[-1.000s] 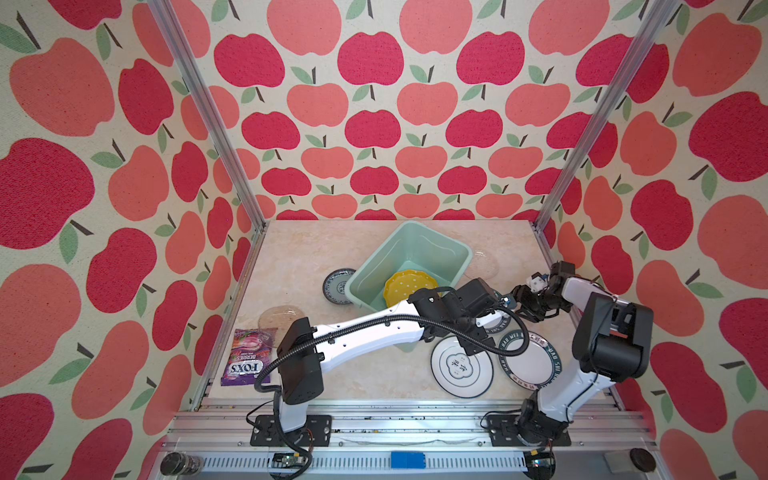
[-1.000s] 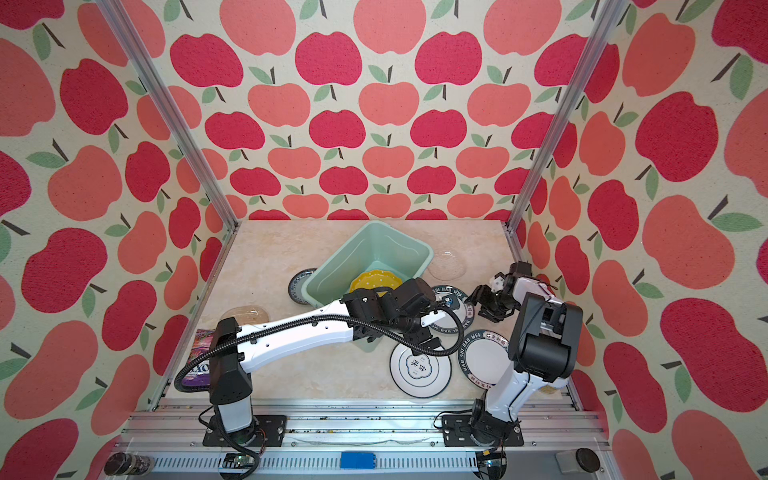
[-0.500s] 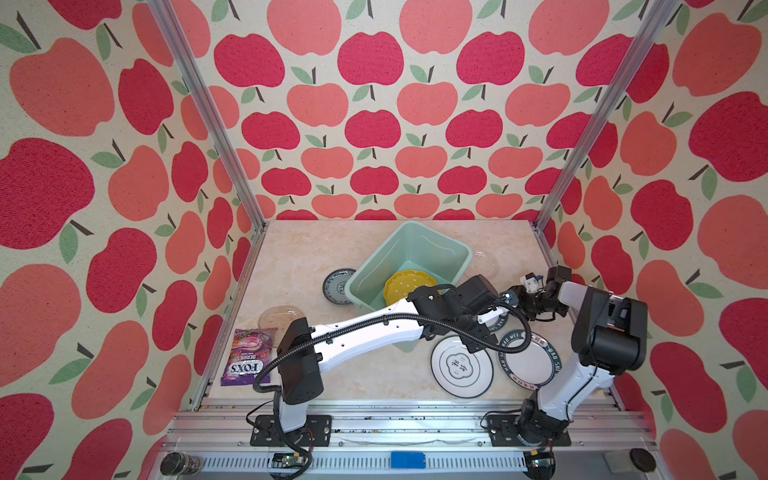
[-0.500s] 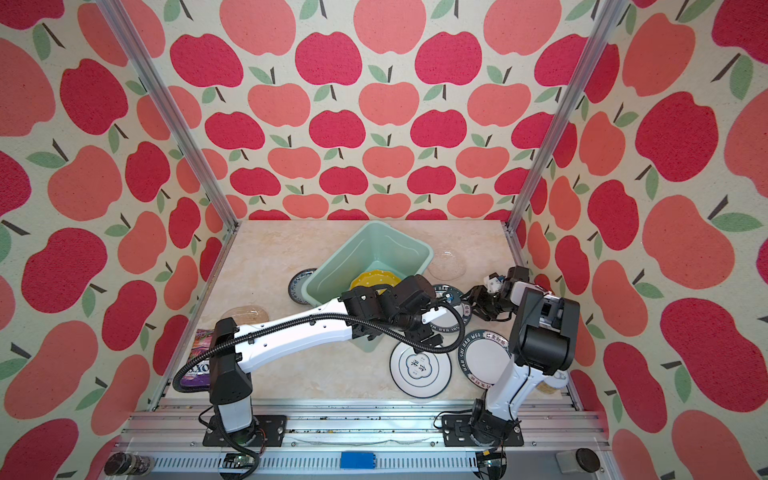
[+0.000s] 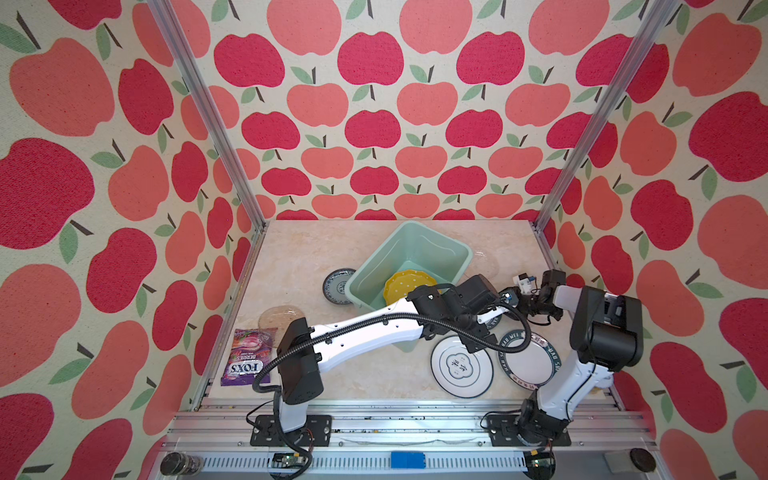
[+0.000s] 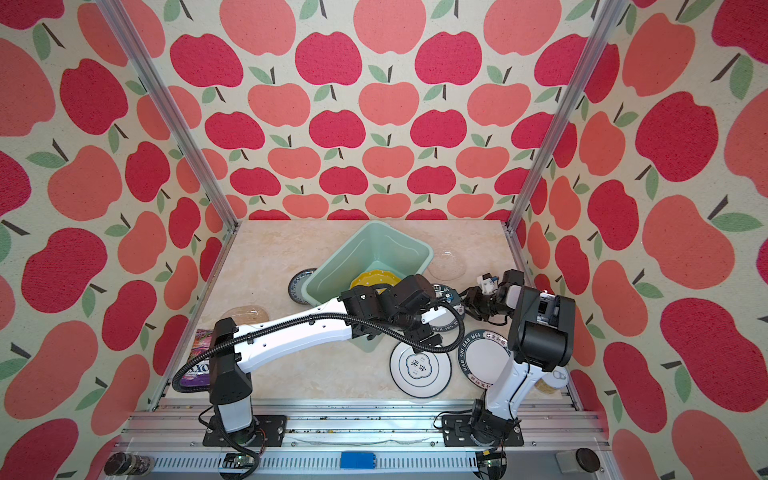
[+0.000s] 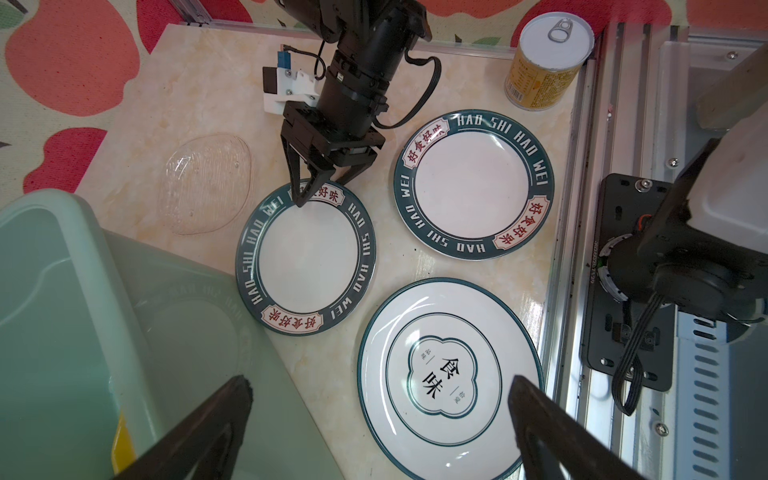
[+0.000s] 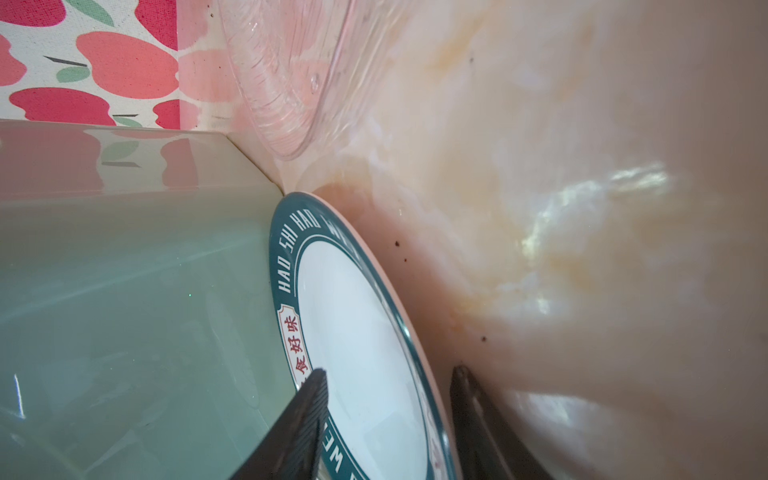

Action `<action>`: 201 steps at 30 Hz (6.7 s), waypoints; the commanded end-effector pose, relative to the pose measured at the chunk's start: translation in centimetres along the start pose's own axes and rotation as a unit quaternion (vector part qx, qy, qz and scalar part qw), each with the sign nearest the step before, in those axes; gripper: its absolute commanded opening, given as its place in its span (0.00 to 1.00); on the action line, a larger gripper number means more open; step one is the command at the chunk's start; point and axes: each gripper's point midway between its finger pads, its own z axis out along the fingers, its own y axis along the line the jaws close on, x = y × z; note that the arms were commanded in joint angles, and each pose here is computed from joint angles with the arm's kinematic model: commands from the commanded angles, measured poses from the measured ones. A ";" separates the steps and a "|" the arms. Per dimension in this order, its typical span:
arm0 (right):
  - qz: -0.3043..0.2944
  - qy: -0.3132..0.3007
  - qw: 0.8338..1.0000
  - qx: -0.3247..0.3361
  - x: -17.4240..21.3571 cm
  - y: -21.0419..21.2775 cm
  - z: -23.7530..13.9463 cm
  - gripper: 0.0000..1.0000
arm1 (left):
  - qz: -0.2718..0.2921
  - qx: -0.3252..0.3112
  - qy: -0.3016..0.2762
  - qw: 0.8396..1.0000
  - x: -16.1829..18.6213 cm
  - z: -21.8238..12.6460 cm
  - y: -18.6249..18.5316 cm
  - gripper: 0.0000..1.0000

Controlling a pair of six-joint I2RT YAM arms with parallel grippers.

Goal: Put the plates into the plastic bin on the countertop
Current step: 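Push the right gripper against the green-rimmed plate edge, tilting it up, then lift the green-rimmed plate with the right gripper toward the left gripper, then close the left gripper on the plate rim while the right releases it, then lower the green-rimmed plate into the bin with the left gripper while the right withdraws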

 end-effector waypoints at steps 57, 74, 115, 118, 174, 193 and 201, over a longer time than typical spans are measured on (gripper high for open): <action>-0.112 -0.182 0.974 0.073 0.8 17.1 -18.0 0.00 | -0.215 -0.144 -0.208 0.943 -4.6 -19.7 9.9 0.99; -0.191 -0.177 0.957 -0.127 3.4 34.7 -19.3 0.00 | -0.482 0.074 -0.280 0.827 1.5 -25.8 13.2 0.99; -0.192 -0.061 0.946 -0.255 10.9 41.6 -11.2 0.00 | -0.589 0.137 -0.278 0.747 3.8 -21.5 15.6 0.34; -0.190 -0.057 0.947 -0.252 11.0 41.3 -10.8 0.00 | -0.593 0.133 -0.275 0.745 4.0 -21.2 15.7 0.23; -0.136 -0.201 0.962 -0.127 5.8 33.7 -20.9 0.60 | -0.879 -0.278 -0.143 0.360 11.0 -10.5 17.3 0.00; -0.135 -0.192 0.965 -0.117 6.5 32.9 -21.1 0.59 | -0.894 -0.305 -0.072 0.320 15.1 -5.8 17.9 0.00; -0.133 -0.186 0.967 -0.111 6.5 32.6 -20.8 0.59 | -0.892 -0.309 -0.060 0.324 15.9 -2.9 18.1 0.00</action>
